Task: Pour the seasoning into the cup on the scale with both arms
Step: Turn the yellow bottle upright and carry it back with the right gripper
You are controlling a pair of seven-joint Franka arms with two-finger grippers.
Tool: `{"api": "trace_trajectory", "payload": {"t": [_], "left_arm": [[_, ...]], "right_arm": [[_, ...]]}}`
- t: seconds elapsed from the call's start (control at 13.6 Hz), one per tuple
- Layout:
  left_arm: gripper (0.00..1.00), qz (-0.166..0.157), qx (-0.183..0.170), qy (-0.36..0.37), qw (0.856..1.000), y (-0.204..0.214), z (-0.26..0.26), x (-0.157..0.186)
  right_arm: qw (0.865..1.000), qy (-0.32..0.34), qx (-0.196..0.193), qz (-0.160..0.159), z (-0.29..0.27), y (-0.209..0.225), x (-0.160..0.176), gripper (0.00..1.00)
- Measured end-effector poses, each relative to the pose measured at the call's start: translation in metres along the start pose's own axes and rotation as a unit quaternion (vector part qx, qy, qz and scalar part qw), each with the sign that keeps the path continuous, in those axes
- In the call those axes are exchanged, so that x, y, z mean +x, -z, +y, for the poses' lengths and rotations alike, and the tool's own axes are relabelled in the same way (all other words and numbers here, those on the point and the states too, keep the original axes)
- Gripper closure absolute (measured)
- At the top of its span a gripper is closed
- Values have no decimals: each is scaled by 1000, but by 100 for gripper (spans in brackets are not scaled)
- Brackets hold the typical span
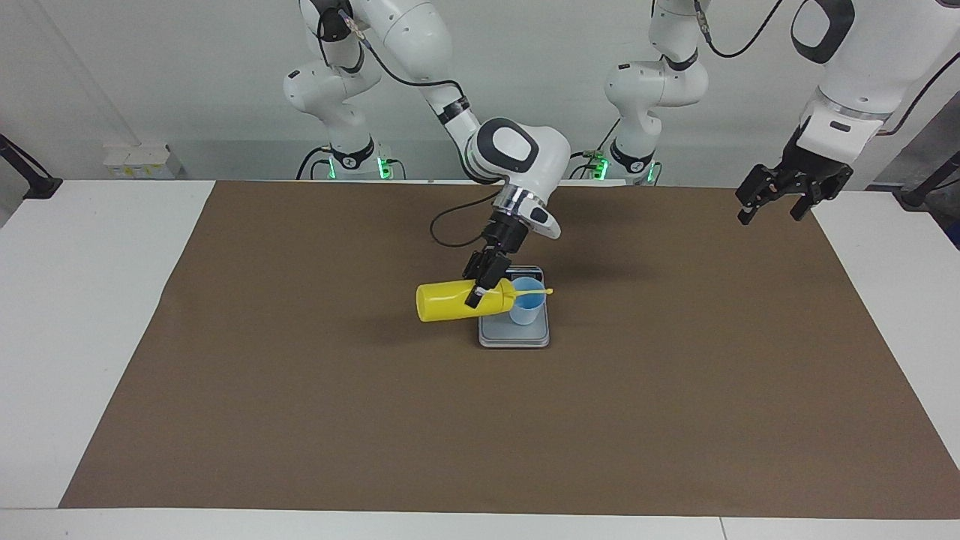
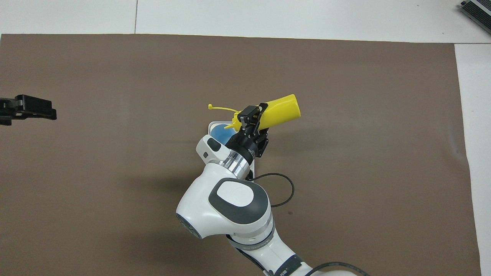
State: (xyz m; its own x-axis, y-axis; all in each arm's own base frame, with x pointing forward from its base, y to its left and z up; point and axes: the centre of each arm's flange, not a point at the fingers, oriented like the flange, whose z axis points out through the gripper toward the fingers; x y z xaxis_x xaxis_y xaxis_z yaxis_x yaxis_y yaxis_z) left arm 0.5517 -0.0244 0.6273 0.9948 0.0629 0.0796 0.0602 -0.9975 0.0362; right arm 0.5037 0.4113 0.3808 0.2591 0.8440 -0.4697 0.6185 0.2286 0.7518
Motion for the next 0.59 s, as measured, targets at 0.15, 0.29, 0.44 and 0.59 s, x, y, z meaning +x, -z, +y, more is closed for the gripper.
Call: {"api": "trace_trajectory", "payload": {"t": [0.15, 0.29, 0.44, 0.59], "left_arm": [[0, 0, 0, 0, 1000, 0, 0, 0], [0, 0, 0, 0, 1000, 0, 0, 0], [0, 0, 0, 0, 1000, 0, 0, 0], [0, 0, 0, 0, 1000, 0, 0, 0]], "right_arm": [[997, -53, 48, 23, 19, 3, -20, 43], [990, -105, 89, 34, 38, -1, -49, 43], [983, -139, 115, 35, 48, -8, -75, 43], [972, -179, 146, 49, 54, -15, -103, 43]]}}
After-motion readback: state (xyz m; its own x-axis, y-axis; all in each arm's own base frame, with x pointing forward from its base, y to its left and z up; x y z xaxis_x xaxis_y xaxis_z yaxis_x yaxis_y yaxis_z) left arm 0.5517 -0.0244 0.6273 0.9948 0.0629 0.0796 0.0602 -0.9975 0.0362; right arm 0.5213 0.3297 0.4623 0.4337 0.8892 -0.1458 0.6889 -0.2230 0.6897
